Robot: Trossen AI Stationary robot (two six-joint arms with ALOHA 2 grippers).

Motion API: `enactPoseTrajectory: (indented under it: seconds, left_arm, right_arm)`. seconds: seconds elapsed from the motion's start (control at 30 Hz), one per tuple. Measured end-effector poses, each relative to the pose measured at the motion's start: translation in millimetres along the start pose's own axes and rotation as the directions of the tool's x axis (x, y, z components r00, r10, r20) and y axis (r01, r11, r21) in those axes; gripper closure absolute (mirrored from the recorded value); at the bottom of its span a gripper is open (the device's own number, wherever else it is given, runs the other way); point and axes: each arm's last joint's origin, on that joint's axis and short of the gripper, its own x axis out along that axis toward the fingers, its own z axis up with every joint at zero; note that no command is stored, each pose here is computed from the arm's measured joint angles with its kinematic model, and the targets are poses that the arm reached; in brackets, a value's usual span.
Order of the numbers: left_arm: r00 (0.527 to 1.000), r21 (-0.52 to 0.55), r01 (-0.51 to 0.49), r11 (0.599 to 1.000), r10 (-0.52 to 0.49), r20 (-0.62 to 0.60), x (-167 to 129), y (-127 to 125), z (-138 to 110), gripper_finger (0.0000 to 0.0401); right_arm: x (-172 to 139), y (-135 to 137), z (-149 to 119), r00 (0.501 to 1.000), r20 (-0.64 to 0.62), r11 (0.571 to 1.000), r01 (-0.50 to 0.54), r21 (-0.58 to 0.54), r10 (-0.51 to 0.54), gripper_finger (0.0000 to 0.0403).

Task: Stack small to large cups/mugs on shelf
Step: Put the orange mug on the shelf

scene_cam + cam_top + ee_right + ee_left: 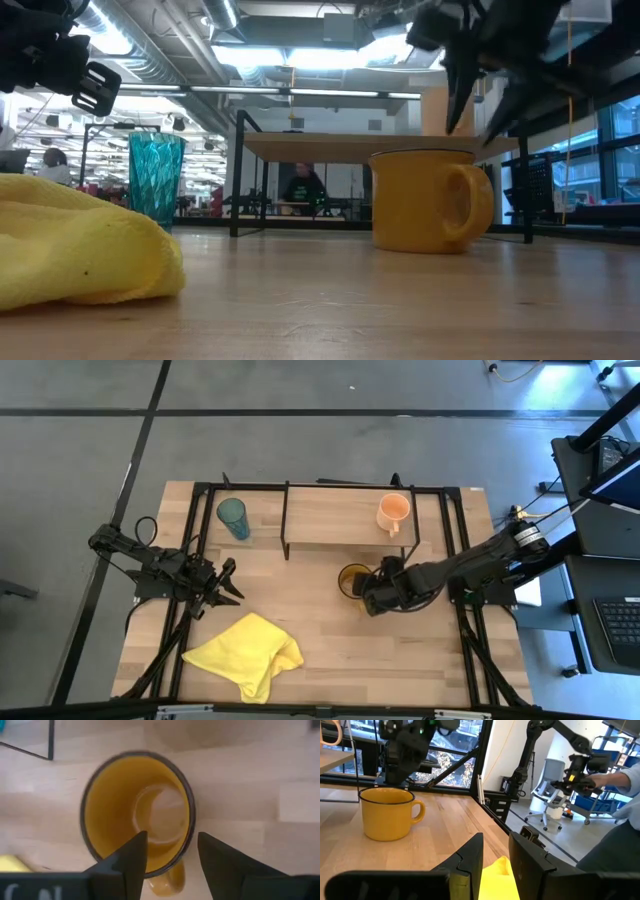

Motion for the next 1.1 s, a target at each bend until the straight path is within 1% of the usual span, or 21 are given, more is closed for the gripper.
enactPoseTrajectory:
  seconds: [0.13, 0.23, 0.37, 0.53, 0.73, 0.8, 0.87, 1.03, 1.1]
  left_arm:
    - [1.000, 0.000, 0.000, 1.000, 0.000, 0.000, 0.0, 0.0, 0.1, 0.0314]
    - [1.000, 0.000, 0.000, 1.000, 0.000, 0.000, 0.0, 0.0, 0.0, 0.0314]
    - [1.000, 0.000, 0.000, 1.000, 0.000, 0.000, 0.0, 0.0, 0.0, 0.0314]
    - [1.000, 0.000, 0.000, 1.000, 0.000, 0.000, 0.0, 0.0, 0.1, 0.0314]
    - [1.000, 0.000, 0.000, 1.000, 0.000, 0.000, 0.0, 0.0, 0.0, 0.0314]
    - [1.000, 0.000, 0.000, 1.000, 0.000, 0.000, 0.0, 0.0, 0.0, 0.0314]
    - [1.000, 0.000, 0.000, 1.000, 0.000, 0.000, 0.0, 0.0, 0.0, 0.0314]
    - [1.000, 0.000, 0.000, 1.000, 0.000, 0.000, 0.0, 0.0, 0.1, 0.0314]
    - [1.000, 0.000, 0.000, 1.000, 0.000, 0.000, 0.0, 0.0, 0.0, 0.0314]
  right_arm:
    - [13.8, -10.9, -3.1, 1.000, -0.015, 0.999, 0.023, 0.046, -0.022, 0.0227]
    - [18.3, -16.4, -3.7, 0.999, -0.023, 0.997, 0.049, 0.060, -0.048, 0.0227]
    - [22.0, -18.3, -4.6, 0.999, -0.023, 0.997, 0.039, 0.067, -0.038, 0.0227]
    - [34.6, -19.8, -8.0, 0.999, -0.036, 0.995, -0.007, 0.098, 0.010, 0.0227]
    - [42.4, -18.9, -9.6, 1.000, -0.016, 0.995, -0.002, 0.102, 0.004, 0.0231]
    - [42.7, -18.4, -9.1, 1.000, -0.018, 0.995, -0.003, 0.102, 0.005, 0.0242]
    - [42.7, -17.6, -9.3, 1.000, -0.015, 0.995, -0.013, 0.098, 0.015, 0.0261]
    - [42.9, -16.3, -9.3, 1.000, 0.000, 0.996, -0.031, 0.083, 0.031, 0.0335]
    - [43.4, -17.3, -9.2, 1.000, -0.001, 0.997, -0.022, 0.072, 0.022, 0.0361]
